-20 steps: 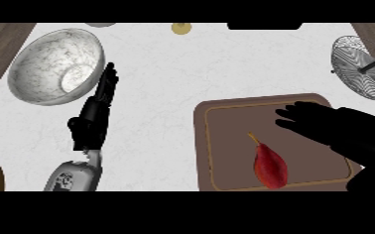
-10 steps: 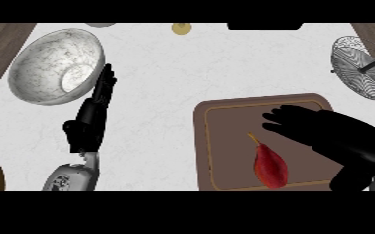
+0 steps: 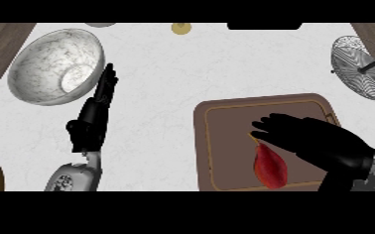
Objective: Pick the pear from the tray and place it in the tiered basket
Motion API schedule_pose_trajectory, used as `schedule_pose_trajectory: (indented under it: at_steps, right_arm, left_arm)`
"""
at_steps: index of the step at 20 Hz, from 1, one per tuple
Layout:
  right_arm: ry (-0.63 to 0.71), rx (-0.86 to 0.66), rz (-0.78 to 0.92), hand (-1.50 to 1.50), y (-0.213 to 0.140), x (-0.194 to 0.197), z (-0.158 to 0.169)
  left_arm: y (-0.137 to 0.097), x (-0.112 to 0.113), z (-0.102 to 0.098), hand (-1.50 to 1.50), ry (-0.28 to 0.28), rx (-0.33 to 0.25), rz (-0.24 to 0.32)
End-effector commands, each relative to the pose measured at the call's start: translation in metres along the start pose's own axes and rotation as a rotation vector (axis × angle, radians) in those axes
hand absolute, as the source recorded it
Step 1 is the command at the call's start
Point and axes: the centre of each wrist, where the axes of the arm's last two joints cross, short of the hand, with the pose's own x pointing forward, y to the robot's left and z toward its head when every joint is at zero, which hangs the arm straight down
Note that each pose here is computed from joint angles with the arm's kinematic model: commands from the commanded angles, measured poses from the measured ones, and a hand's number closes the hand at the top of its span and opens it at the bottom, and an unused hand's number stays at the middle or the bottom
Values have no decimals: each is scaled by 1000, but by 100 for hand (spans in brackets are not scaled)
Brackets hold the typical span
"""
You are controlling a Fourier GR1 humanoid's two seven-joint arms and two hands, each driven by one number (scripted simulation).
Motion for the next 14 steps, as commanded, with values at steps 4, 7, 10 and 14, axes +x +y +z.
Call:
schedule_pose_trajectory:
  at_steps: [4,7,10,14]
  right_arm:
    - [-1,36,8,-150,8,-3,-24]
    - [-11,43,-8,-150,-5,-5,-3]
    - [-2,52,-28,-150,15,-2,-22]
    - [3,45,-30,-150,14,-3,-43]
  left_arm:
    - [-1,5,8,0,2,-6,6]
    - [-9,1,-8,0,0,-15,4]
    - [9,12,0,0,-3,-24,-4]
    - [10,15,12,0,2,-8,16]
